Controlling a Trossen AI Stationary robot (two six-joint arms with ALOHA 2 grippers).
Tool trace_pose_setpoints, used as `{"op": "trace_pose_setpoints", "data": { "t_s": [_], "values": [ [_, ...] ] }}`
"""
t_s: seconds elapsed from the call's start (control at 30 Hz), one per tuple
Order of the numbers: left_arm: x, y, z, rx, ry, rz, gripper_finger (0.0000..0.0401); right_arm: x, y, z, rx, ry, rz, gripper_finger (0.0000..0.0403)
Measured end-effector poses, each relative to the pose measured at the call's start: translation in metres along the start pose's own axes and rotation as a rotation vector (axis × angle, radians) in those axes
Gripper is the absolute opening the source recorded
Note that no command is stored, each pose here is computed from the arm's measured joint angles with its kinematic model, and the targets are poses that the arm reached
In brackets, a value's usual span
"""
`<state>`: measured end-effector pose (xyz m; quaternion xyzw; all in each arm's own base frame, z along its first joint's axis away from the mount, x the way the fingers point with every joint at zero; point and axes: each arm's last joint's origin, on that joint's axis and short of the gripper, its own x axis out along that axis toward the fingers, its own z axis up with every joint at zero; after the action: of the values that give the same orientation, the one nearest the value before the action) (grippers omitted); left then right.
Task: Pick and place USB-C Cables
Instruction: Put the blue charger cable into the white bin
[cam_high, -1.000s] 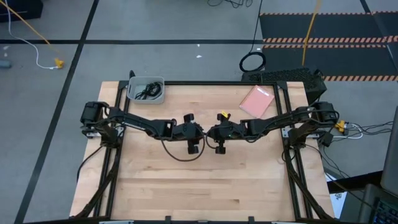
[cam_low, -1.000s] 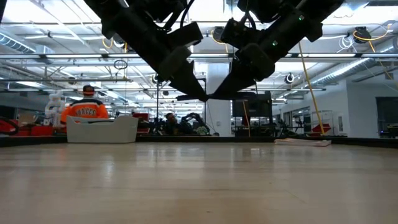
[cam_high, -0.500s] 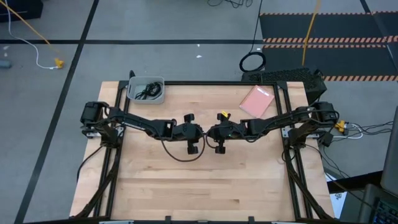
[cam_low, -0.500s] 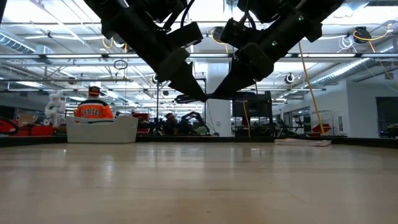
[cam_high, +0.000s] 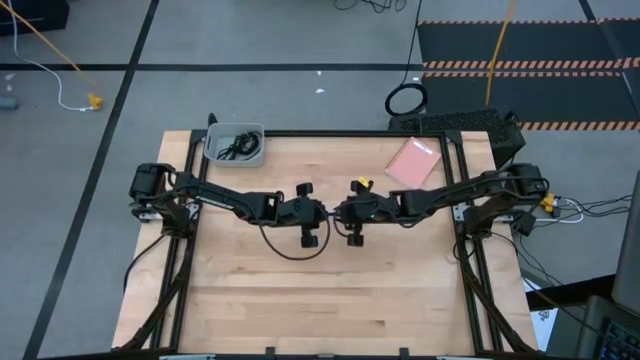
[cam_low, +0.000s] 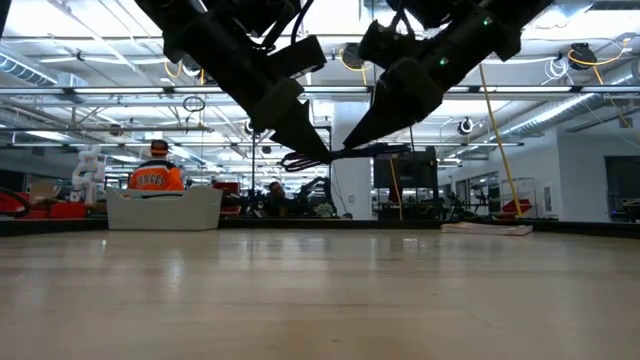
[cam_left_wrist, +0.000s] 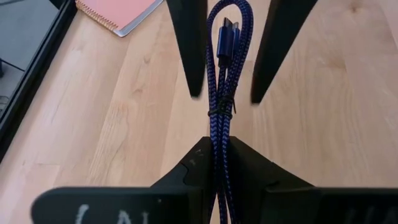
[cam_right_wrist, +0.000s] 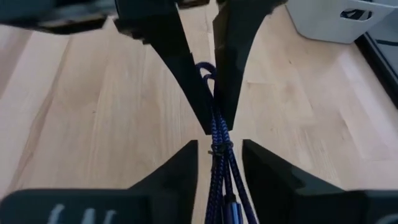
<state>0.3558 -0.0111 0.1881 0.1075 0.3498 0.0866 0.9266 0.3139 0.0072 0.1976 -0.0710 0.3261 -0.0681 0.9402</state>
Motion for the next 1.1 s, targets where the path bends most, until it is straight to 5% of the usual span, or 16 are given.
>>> {"op": "trace_pose_setpoints", "data": {
  "t_s": [0.4,1.1],
  "values": [
    [-0.023,0.007,-0.004,-0.086,0.108,0.023,0.0048,-0.065,-0.001,0.012,-0.033,-0.012,-0.015,0.0185],
    [-0.142,0.091,-0.033,-0.232,0.393,0.514,0.0048,-0.118,-0.015,-0.013,-0.03,-0.044,-0.014,0.0176]
  ]
}}
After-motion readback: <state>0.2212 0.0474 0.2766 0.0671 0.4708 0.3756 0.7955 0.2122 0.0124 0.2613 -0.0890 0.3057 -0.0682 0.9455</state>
